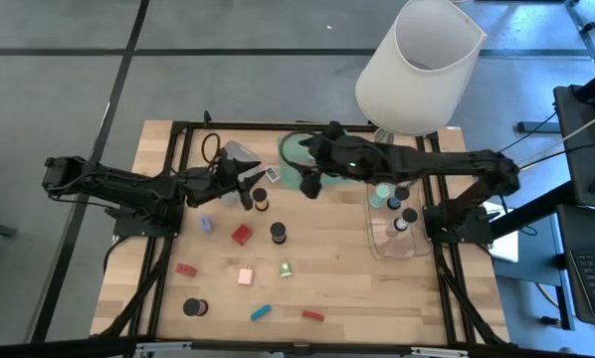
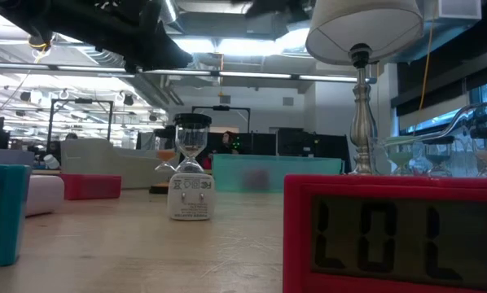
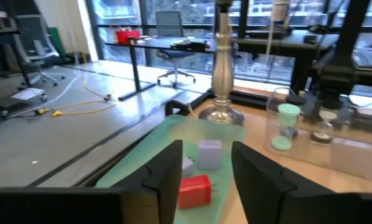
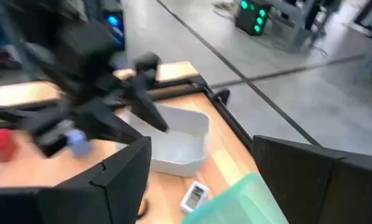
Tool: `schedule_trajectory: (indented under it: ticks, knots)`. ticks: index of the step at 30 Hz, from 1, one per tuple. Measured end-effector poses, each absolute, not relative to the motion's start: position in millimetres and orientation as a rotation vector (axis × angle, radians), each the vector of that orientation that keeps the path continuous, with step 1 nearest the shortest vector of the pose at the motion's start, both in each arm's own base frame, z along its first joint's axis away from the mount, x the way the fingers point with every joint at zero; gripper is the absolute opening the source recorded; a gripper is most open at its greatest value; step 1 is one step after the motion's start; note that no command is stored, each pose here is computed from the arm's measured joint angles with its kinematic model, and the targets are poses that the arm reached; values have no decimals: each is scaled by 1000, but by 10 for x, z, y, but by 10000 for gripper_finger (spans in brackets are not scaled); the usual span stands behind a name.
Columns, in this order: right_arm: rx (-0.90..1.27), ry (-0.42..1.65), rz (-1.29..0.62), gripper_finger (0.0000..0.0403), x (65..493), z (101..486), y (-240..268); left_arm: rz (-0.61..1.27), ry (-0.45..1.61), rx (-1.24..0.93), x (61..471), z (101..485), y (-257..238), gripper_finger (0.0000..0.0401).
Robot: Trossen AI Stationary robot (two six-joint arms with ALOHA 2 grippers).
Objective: Pick & Place Office items
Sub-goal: Put the white digital clock into the gray bin
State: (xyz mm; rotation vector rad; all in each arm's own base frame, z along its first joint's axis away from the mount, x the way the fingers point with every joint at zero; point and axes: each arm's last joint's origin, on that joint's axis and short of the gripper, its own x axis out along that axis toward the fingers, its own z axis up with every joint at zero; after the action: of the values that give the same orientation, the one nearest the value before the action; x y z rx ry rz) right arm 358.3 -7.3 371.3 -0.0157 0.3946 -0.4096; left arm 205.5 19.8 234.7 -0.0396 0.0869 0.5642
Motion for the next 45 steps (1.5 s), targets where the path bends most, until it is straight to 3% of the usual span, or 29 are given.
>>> schedule_trajectory:
  ticks: [5, 13, 24, 35, 45]
  knots:
    - [-30, 376, -335, 283, 3234, 3990, 158, 450, 52, -64, 2006, 2423, 113, 155]
    - [15, 490, -253, 283, 2614, 4167, 403, 353, 81, -71, 1699, 2539, -52, 144]
    - [-83, 604, -473, 283, 2150, 4128, 528, 449, 55, -16, 1492, 2628, -25, 157]
    - [-170, 783, -292, 283, 2030, 3650, 550, 411, 273, -61, 1491, 2389, -39, 231]
    - [-65, 502, -202, 283, 1650, 3292, 426, 402, 392, -75, 1754, 2317, 161, 251]
